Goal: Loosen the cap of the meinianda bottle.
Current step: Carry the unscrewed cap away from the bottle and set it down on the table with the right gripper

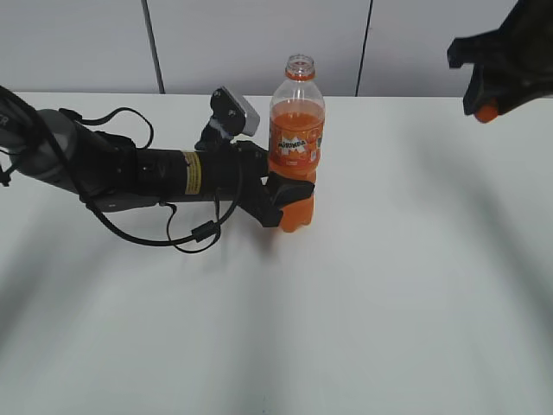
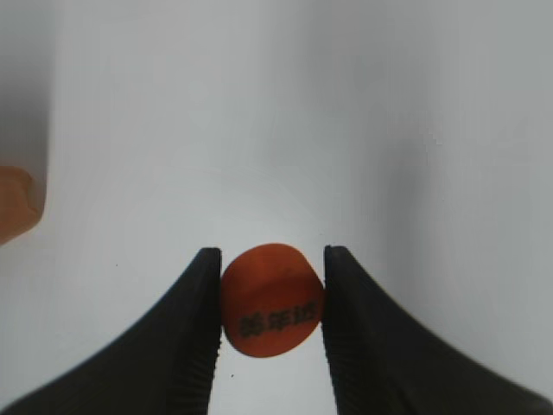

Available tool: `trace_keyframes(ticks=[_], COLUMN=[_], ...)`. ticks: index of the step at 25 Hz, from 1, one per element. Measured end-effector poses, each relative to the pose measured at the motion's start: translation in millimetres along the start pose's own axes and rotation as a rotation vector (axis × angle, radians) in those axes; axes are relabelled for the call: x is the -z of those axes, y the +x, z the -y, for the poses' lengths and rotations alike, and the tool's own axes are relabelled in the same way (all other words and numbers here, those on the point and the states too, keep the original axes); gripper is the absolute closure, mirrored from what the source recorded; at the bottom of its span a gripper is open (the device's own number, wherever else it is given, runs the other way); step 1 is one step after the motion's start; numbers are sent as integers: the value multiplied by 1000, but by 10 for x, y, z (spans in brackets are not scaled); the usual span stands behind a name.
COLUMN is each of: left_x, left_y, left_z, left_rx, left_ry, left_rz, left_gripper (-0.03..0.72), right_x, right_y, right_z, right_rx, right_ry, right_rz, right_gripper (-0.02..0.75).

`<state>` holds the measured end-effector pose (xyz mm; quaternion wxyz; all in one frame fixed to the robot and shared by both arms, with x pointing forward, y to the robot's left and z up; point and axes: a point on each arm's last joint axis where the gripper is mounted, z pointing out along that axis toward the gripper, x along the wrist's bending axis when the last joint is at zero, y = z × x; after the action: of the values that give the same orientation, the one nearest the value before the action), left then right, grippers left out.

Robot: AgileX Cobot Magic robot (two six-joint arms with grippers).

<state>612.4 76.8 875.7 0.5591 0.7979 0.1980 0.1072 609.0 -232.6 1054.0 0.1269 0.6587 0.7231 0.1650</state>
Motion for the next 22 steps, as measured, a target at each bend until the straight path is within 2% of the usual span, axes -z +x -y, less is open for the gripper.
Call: trace_keyframes(ticks=[5, 12, 22], left_x=[0, 0, 0], left_y=[0, 0, 0], left_z=[0, 0, 0], left_rx=[0, 0, 0], left_ry=[0, 0, 0], left_rz=[0, 0, 0], left_gripper=[312, 312, 312], right_x=[-350, -635, -1078], right_y=[-18, -38, -43], right_z=[265, 494, 536], right_rx=[-19, -44, -47], right_ry=[11, -50, -45], right_rz=[-8, -12, -10], right_gripper=[468, 468, 468])
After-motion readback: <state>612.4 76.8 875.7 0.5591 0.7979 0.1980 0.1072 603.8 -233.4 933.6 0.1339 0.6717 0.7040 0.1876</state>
